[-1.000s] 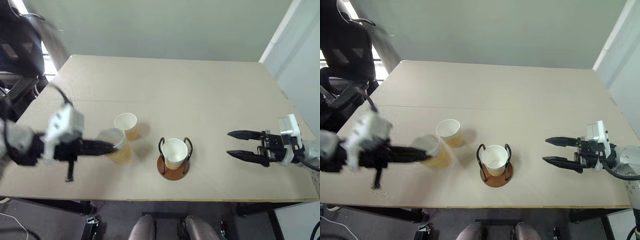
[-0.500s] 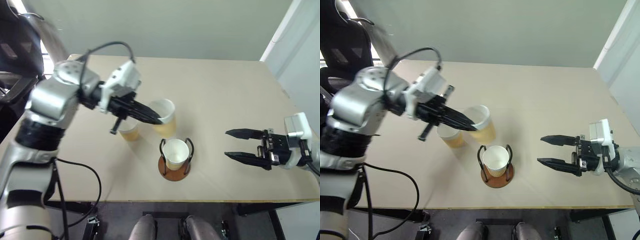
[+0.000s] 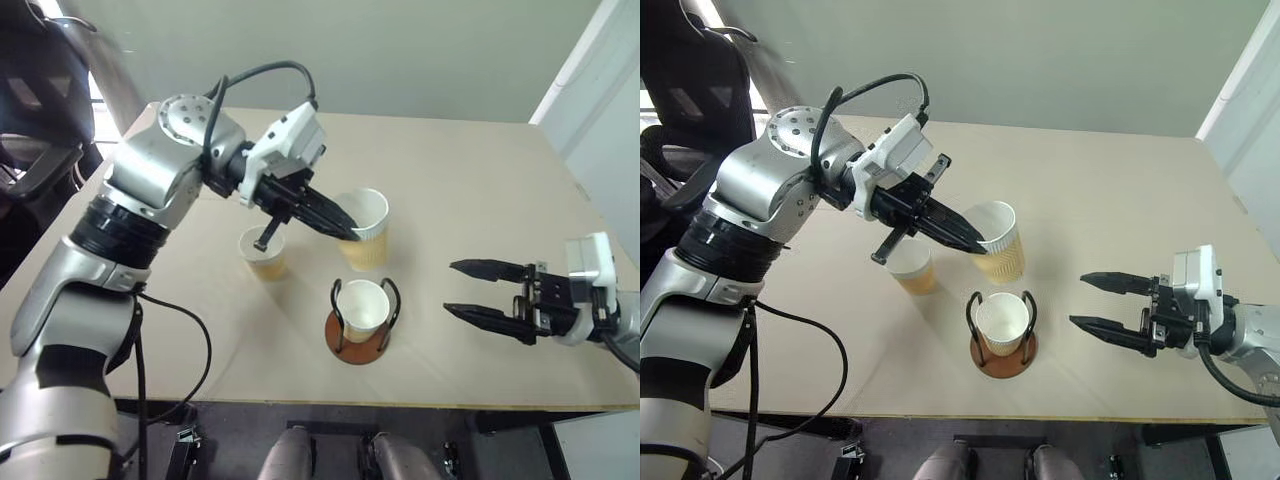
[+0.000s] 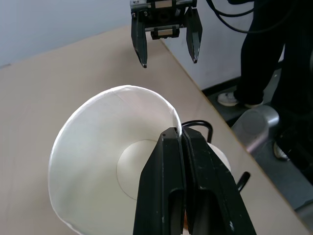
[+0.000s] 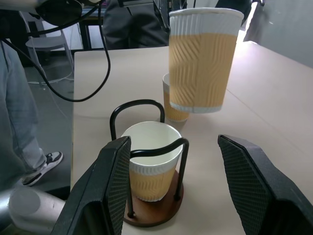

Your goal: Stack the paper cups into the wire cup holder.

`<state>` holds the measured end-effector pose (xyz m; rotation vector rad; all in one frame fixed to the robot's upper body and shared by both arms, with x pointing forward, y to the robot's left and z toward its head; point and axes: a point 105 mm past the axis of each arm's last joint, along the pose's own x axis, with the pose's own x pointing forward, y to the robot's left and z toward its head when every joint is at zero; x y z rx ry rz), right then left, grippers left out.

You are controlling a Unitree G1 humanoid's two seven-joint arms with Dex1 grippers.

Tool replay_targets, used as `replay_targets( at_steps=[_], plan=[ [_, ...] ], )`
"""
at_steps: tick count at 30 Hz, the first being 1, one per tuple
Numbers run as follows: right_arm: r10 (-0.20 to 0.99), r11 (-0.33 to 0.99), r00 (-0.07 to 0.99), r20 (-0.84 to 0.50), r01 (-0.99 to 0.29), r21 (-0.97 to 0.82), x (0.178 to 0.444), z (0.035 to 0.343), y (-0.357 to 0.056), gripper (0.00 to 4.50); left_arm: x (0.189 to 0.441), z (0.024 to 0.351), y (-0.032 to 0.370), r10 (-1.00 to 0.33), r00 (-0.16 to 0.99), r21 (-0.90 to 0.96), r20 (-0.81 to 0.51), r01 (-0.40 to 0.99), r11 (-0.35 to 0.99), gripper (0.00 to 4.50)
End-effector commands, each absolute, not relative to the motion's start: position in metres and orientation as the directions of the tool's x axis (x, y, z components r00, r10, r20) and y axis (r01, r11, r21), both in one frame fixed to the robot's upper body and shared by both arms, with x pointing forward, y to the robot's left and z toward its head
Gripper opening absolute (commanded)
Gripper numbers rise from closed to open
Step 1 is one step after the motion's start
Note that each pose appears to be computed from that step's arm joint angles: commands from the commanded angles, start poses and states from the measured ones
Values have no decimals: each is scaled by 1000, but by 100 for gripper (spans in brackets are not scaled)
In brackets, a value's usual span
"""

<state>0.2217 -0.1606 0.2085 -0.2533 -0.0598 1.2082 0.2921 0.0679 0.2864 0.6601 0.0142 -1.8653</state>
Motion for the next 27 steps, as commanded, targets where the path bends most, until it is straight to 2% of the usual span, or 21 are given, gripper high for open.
replay_targets(
  at_steps=[1, 11, 21, 27],
  plan=[
    [928, 330, 364, -86, -905, -269, 218, 215, -163, 287, 269, 297, 62, -818, -344, 301, -461, 807, -508, 3],
    [917, 348, 386, -98, -896, -274, 217, 215, -168, 287, 259, 273, 50, -753, -417, 226, -509, 779, -585, 3],
    [907, 364, 405, -113, -891, -272, 213, 212, -171, 287, 274, 262, 57, -745, -362, 229, -560, 797, -559, 3],
    [899, 382, 424, -109, -882, -275, 216, 211, -170, 287, 278, 255, 57, -737, -367, 221, -568, 794, -566, 3]
  ],
)
